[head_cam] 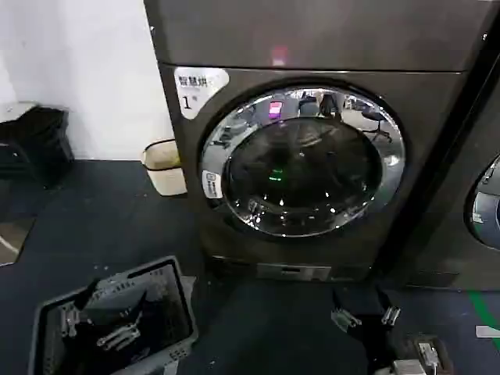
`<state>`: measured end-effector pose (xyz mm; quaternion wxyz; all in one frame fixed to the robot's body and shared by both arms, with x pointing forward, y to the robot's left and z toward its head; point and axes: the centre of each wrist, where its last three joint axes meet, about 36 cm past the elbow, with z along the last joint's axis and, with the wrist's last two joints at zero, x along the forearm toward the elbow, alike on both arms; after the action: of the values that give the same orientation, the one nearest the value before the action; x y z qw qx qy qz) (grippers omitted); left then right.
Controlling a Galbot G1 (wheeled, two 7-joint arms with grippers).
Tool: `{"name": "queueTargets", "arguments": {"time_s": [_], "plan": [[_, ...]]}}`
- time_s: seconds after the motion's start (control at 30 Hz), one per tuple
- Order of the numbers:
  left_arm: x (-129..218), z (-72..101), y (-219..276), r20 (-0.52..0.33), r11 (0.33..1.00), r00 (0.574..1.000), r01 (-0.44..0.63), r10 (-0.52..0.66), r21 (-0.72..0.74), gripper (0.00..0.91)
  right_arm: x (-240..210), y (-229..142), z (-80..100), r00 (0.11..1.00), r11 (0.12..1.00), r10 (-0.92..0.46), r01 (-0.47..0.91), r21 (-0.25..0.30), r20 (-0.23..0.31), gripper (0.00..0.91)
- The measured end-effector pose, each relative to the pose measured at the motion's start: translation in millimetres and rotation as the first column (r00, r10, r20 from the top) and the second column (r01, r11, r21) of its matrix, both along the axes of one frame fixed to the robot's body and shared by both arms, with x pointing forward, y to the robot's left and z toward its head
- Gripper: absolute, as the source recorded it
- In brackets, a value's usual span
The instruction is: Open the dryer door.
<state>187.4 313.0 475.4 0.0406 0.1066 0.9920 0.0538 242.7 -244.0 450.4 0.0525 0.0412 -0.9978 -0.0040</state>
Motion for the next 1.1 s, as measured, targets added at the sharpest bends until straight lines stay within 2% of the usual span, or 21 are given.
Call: {"name": "queueTargets", "arguments": {"time_s": [0.17,0.23,0.3,0.4,0.47,0.57,0.63,0.77,1.1], "plan": [[0.0,-1.6,-0.9,-0.018,1.000,1.000,-0.010,0.009,-0.007,0.907,24.5,-9.6,17.2,0.998,0.997,0.061,-0.061,0.048,-0.004,0.907],[0.6,0.3,-1.8,-0.025,1.000,1.000,-0.007,0.006,-0.008,0.907,36.4,-12.9,24.1,0.994,0.993,0.110,-0.110,0.042,-0.005,0.907],[1.7,2.0,-3.5,-0.032,1.000,0.999,-0.001,0.001,-0.014,0.907,50.9,-17.9,30.5,0.981,0.981,0.190,-0.191,0.018,0.042,0.907],[2.2,2.1,-5.2,-0.051,1.000,0.999,0.005,-0.006,-0.017,0.907,74.3,-27.6,36.5,0.949,0.950,0.312,-0.313,0.016,0.056,0.907],[2.2,2.3,-5.0,-0.058,1.000,0.998,0.018,-0.018,-0.017,0.907,91.7,-31.1,40.1,0.920,0.924,0.380,-0.382,0.001,0.097,0.907],[2.1,3.0,-5.3,-0.057,1.000,0.998,0.025,-0.026,-0.016,0.907,116.3,-31.8,39.6,0.871,0.881,0.468,-0.473,-0.003,0.149,0.907],[2.3,2.9,-5.7,-0.060,1.000,0.998,0.026,-0.027,-0.017,0.907,132.6,-29.2,36.1,0.841,0.857,0.512,-0.514,-0.032,0.175,0.907],[2.4,5.6,-6.4,-0.075,0.999,0.996,0.044,-0.045,-0.017,0.907,160.5,-18.2,32.5,0.785,0.794,0.607,-0.605,-0.061,0.127,0.907],[3.1,9.5,-7.4,-0.090,1.000,0.996,0.029,-0.030,-0.011,0.907,223.4,17.1,35.0,0.681,0.692,0.722,-0.711,-0.125,0.122,0.907]]}}
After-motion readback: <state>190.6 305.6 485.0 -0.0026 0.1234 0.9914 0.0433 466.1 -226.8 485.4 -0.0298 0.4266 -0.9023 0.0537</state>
